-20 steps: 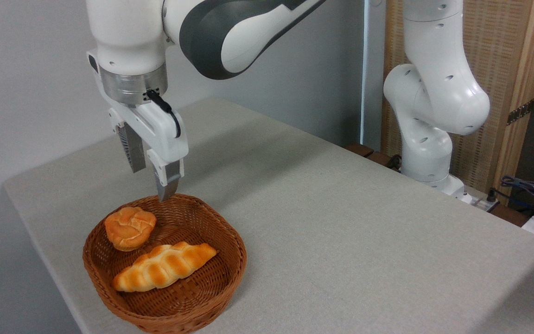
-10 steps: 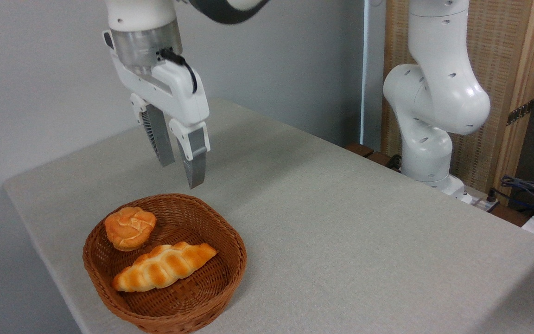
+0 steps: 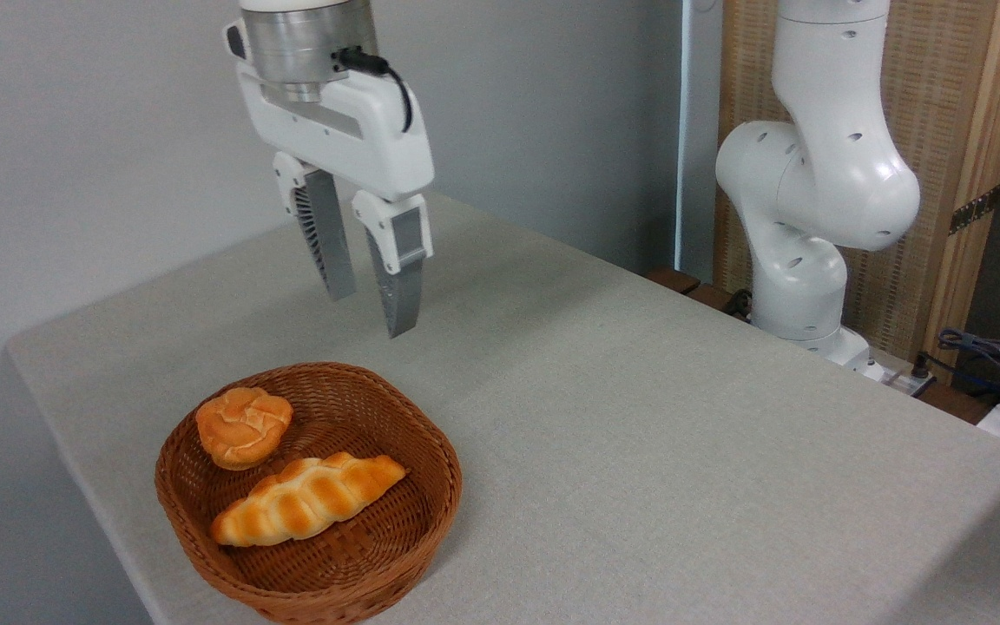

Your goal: Put bread into the basket

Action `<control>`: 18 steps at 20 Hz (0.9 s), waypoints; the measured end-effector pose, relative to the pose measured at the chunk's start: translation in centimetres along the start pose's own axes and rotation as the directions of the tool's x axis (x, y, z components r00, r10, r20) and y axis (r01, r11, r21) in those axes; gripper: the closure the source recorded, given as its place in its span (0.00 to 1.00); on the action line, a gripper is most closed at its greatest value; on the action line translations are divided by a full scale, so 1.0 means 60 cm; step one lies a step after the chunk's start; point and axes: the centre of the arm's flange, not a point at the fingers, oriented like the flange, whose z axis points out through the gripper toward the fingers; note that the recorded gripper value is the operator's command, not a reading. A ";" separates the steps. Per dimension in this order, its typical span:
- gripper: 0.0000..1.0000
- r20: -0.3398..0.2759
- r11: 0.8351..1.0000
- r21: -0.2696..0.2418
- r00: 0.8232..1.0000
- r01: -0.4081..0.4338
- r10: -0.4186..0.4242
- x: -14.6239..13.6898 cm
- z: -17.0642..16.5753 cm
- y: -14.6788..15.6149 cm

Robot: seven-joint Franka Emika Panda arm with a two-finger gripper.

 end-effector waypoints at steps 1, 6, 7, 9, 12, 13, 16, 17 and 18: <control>0.00 0.000 1.000 0.000 1.000 0.001 -0.001 -0.004 0.000 0.000; 0.00 0.006 1.000 -0.004 1.000 0.010 -0.010 -0.015 0.003 -0.004; 0.00 0.010 1.000 -0.007 1.000 0.012 -0.012 -0.017 0.004 -0.005; 0.00 0.017 1.000 -0.012 1.000 0.014 -0.014 -0.019 0.005 -0.005; 0.00 0.018 1.000 -0.012 1.000 0.014 -0.014 -0.019 0.005 -0.006; 0.00 0.018 1.000 -0.012 1.000 0.014 -0.014 -0.019 0.005 -0.006; 0.00 0.017 1.000 -0.012 1.000 0.014 -0.014 -0.019 0.004 -0.005; 0.00 0.016 1.000 -0.011 1.000 0.014 -0.014 -0.020 0.004 -0.005; 0.00 0.016 1.000 -0.011 1.000 0.014 -0.014 -0.020 0.003 -0.005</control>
